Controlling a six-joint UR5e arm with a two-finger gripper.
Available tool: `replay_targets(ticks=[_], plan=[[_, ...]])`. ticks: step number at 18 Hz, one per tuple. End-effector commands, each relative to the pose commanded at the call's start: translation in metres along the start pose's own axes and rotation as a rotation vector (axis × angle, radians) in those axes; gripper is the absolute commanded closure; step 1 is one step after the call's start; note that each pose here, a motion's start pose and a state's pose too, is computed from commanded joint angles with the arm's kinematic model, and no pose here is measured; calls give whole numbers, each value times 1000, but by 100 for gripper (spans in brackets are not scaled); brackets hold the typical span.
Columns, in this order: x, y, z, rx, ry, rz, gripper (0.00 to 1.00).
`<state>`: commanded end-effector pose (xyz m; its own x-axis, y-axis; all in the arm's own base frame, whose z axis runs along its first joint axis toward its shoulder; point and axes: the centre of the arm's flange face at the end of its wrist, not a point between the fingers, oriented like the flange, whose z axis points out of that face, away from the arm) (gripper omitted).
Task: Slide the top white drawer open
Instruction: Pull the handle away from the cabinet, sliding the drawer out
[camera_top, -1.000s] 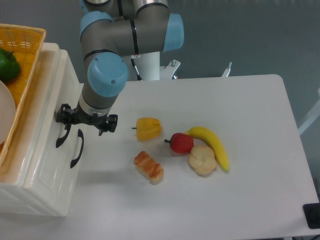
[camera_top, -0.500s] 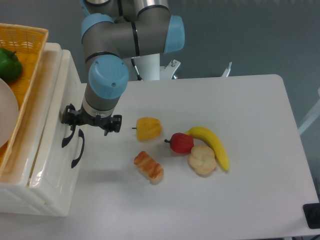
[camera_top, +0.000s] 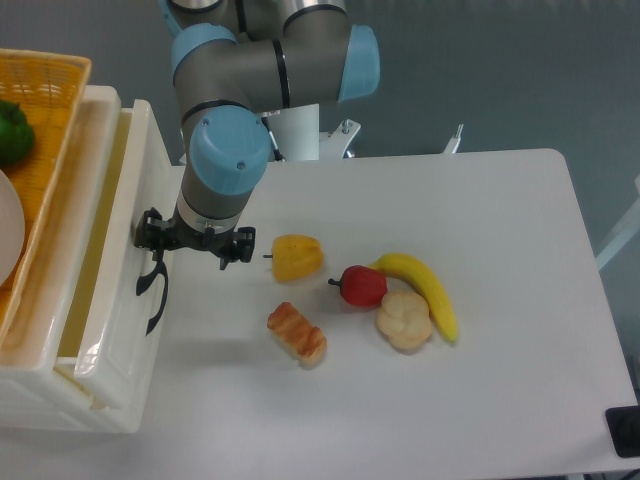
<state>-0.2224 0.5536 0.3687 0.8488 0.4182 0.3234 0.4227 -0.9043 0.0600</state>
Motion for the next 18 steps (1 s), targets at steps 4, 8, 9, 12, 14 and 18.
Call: replay_targets(ticks=[4, 8, 9, 12, 14, 18], plan=[[-4, 0, -3, 4, -11, -4, 0], [-18, 1, -8, -6, -55, -23, 0], [-19, 1, -10, -1, -56, -24, 0], [-32, 1, -14, 1, -60, -40, 0], [-43, 0, -19, 11, -60, -58, 0], [-52, 0, -23, 15, -59, -71, 0]])
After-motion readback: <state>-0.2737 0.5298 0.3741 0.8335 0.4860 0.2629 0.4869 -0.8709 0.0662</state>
